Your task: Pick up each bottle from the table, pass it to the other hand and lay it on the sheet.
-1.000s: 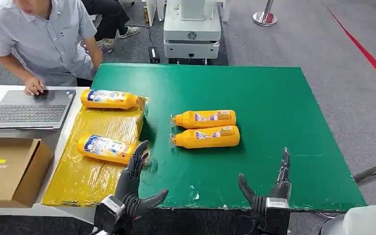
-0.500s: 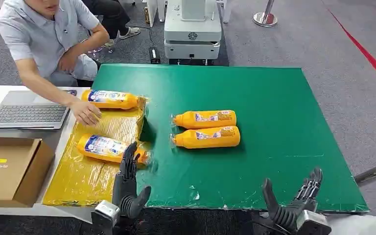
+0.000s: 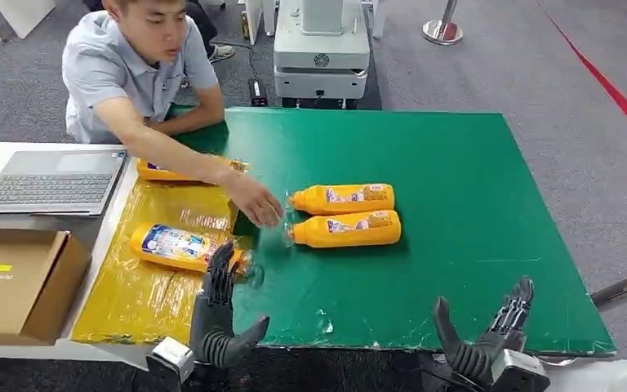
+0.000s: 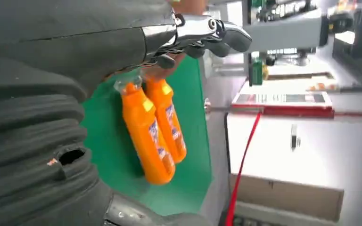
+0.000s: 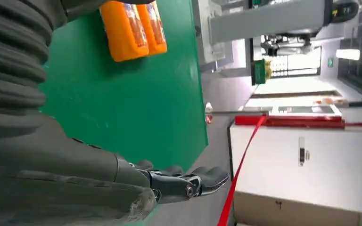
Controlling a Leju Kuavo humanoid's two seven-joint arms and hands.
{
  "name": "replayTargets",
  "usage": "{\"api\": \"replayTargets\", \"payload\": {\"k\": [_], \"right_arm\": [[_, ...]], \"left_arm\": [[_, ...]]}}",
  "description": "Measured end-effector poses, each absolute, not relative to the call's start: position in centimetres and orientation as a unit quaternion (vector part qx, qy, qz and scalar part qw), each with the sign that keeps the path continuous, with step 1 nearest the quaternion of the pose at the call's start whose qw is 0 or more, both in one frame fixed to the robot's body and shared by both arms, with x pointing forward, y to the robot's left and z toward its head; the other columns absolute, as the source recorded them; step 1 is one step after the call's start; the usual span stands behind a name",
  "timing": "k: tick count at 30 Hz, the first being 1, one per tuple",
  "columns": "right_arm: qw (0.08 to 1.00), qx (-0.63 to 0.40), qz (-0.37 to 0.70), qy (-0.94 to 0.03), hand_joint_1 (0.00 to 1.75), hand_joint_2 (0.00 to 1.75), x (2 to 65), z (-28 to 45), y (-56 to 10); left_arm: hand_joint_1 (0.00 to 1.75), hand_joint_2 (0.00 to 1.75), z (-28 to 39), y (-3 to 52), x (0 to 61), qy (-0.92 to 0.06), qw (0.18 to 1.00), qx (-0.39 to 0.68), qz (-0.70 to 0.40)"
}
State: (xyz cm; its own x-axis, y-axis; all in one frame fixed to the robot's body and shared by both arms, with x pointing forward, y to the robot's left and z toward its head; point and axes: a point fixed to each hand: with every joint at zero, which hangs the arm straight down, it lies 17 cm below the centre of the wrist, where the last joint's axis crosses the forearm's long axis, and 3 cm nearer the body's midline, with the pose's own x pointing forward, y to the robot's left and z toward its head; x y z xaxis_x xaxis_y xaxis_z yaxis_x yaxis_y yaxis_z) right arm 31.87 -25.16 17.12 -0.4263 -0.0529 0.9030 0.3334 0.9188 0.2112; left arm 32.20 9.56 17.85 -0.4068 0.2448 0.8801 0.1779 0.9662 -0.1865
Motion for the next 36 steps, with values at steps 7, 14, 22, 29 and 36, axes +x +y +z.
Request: {"api": "replayTargets", "payload": {"k": [7,14,22,29,36], "right_arm": [[0.526,-0.077,-0.158,-0.832,0.00,1.75,31.9,17.4,-24.4],[0.516,-0.078,-0.148,-0.840,0.00,1.75,31.8,18.2,-24.2],[0.522,-0.077,-0.144,-0.837,0.00,1.75,31.8,17.9,-23.9],[0.526,-0.076,-0.148,-0.834,0.00,1.75,32.2,17.1,-23.7],[0.524,-0.064,-0.138,-0.838,0.00,1.75,32.7,17.4,-22.5]], "left_arm": [[0.00,1.75,17.9,9.7,31.7,-0.848,0.518,-0.111,0.019],[0.00,1.75,18.0,9.8,31.7,-0.850,0.516,-0.104,0.016],[0.00,1.75,18.3,10.1,31.7,-0.857,0.508,-0.084,0.010],[0.00,1.75,19.0,10.4,31.6,-0.865,0.498,-0.067,0.001],[0.00,1.75,18.7,10.7,31.4,-0.862,0.504,-0.059,-0.004]]}}
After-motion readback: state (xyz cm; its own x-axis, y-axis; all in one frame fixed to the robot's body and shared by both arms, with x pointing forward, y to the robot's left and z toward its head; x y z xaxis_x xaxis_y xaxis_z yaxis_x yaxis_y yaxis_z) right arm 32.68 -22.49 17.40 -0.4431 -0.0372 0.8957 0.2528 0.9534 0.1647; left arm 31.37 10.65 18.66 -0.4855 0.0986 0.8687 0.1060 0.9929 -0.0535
